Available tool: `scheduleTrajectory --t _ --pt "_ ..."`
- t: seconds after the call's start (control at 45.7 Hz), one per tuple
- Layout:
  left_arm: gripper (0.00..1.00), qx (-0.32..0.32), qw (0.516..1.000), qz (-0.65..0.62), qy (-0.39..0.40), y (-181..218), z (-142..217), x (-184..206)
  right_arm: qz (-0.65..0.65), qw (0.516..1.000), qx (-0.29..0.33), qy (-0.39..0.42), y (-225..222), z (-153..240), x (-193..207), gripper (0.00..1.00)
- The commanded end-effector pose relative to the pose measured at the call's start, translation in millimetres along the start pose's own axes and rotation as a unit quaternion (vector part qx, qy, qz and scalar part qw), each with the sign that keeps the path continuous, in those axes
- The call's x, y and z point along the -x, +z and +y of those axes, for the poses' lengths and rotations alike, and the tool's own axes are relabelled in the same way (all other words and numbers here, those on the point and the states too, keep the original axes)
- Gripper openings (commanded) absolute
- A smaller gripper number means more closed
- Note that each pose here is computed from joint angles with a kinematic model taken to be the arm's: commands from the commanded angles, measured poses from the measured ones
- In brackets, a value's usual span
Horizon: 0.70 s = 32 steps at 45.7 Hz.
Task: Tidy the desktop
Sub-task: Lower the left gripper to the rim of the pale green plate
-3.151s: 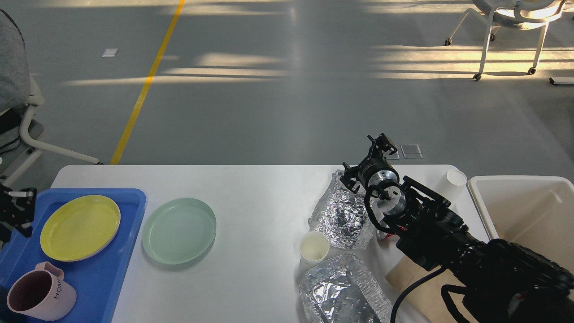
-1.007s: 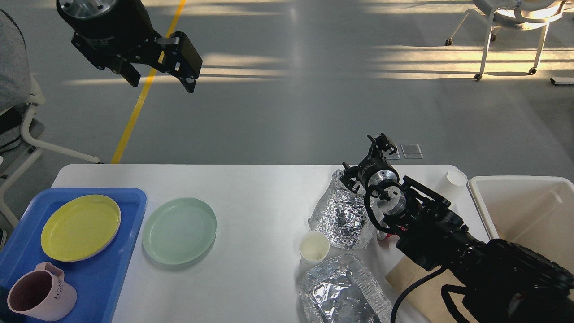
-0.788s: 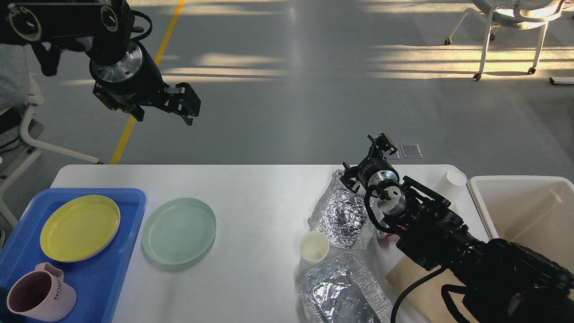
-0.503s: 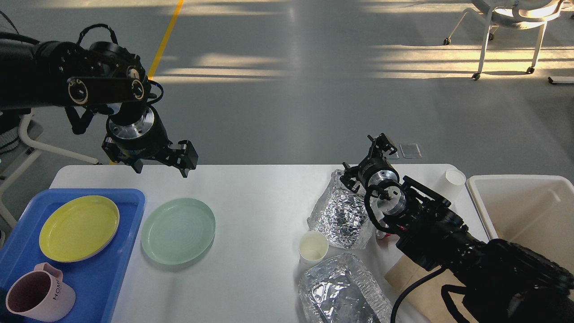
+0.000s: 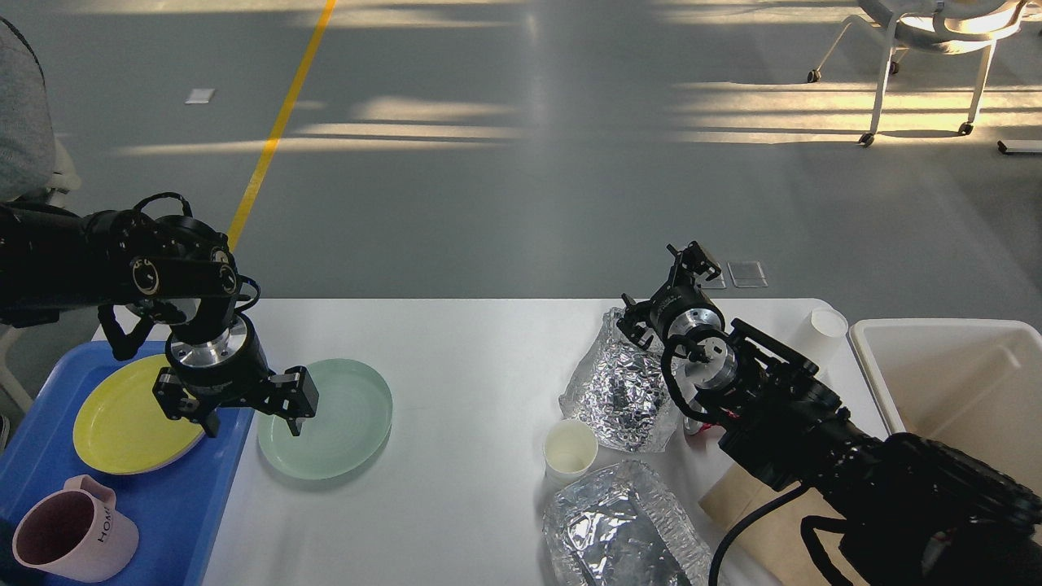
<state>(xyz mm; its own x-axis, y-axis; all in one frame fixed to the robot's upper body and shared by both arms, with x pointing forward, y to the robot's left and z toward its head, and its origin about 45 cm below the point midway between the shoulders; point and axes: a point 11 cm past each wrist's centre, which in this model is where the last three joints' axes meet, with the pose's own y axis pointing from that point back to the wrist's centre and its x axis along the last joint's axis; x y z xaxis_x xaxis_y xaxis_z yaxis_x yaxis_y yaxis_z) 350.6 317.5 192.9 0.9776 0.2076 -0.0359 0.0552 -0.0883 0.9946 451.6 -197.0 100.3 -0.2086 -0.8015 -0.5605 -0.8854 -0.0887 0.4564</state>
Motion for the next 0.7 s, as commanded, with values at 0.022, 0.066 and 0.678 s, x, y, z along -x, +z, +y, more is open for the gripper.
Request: scheduleTrajectory --t 0.022,0.066,0.678 --pt "0.96 0.009 0.998 0.054 0.013 -18.6 -28.4 6.1 -0.001 1.0 0.0 0.0 -0.1 0.0 0.1 1.0" --pt "0.96 0.012 0.997 0.072 0.018 -22.2 -35.4 6.8 0.0 1.0 0.0 0.0 -0.1 0.0 0.1 1.0" --pt "0.96 0.068 0.973 0.211 0.056 -21.7 -89.0 11.1 0.0 1.0 0.0 0.0 0.5 0.1 -0.5 1.0"
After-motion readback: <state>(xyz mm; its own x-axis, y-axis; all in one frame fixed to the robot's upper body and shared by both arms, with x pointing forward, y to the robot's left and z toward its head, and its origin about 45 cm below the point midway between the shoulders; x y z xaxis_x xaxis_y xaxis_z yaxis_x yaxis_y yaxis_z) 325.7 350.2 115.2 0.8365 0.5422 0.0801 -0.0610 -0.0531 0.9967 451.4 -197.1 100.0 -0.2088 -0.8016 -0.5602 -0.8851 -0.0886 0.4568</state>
